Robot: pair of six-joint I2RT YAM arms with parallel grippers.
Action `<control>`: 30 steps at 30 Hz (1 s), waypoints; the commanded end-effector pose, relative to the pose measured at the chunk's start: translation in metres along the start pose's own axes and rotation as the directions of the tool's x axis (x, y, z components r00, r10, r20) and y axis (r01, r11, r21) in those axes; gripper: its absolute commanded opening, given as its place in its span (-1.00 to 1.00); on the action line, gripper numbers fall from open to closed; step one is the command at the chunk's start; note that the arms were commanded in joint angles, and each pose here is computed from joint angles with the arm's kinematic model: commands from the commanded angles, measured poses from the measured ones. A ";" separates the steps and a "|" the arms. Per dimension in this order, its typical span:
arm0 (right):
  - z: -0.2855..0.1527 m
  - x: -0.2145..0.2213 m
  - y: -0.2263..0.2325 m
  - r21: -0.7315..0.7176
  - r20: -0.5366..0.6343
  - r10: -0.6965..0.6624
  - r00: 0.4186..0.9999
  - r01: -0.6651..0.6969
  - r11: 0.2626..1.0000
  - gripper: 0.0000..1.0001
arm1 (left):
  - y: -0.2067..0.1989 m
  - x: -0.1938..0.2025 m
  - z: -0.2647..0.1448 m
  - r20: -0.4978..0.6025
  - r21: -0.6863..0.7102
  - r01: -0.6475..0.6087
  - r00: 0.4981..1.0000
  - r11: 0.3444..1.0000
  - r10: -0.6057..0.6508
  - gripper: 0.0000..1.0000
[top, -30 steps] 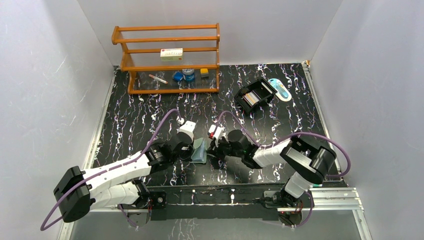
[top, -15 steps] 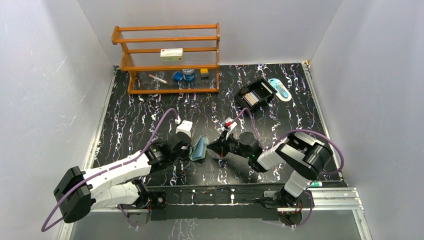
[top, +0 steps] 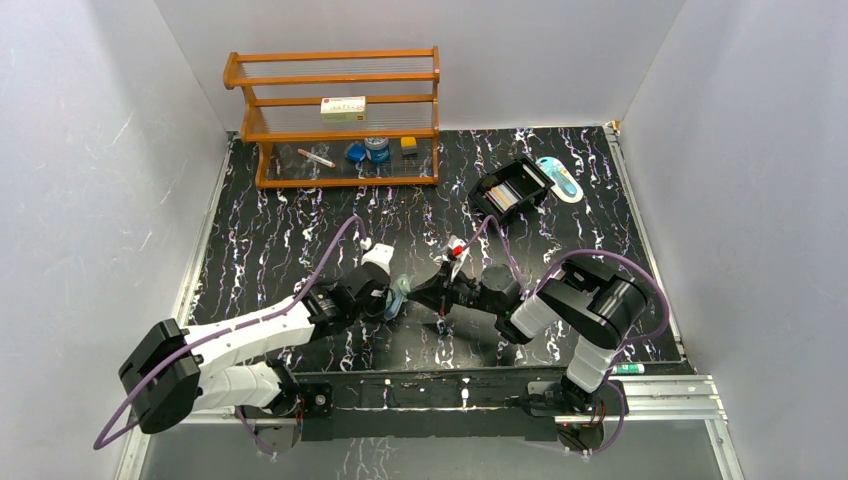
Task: Put the credit cards into the card holder
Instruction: Close the card holder at the center of the board.
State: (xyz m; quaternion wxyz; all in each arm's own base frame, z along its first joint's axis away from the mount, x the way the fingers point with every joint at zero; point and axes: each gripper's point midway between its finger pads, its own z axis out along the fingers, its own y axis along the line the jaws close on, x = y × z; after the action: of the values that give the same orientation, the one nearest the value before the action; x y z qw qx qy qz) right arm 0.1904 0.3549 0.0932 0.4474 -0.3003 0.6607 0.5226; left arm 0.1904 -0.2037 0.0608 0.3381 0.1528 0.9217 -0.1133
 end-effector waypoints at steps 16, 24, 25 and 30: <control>-0.024 -0.011 -0.015 0.173 -0.068 0.093 0.993 -0.080 0.982 -0.06 | -0.068 0.004 0.006 -0.060 0.334 0.060 0.997 0.941 -0.043 -0.56; -0.034 -0.028 -0.031 0.403 -0.015 0.322 0.947 -0.289 0.868 0.06 | -0.055 -0.024 -0.010 0.002 0.282 0.172 0.984 0.944 -0.180 -0.27; -0.036 -0.029 -0.034 0.439 -0.004 0.354 0.935 -0.317 0.841 0.04 | -0.052 -0.027 -0.012 0.008 0.275 0.184 0.981 0.944 -0.194 -0.23; -0.038 -0.039 -0.033 0.481 0.109 0.515 0.850 -0.499 0.721 -0.03 | -0.033 -0.027 -0.013 0.000 0.201 0.237 0.970 0.950 -0.242 -0.22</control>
State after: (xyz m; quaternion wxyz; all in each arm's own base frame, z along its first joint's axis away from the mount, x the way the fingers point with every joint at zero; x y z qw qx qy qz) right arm 0.2138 0.3112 0.1029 0.3639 -0.1073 0.8183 0.4319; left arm 0.1798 -0.2475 0.0800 0.3046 0.1110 0.9083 -0.2643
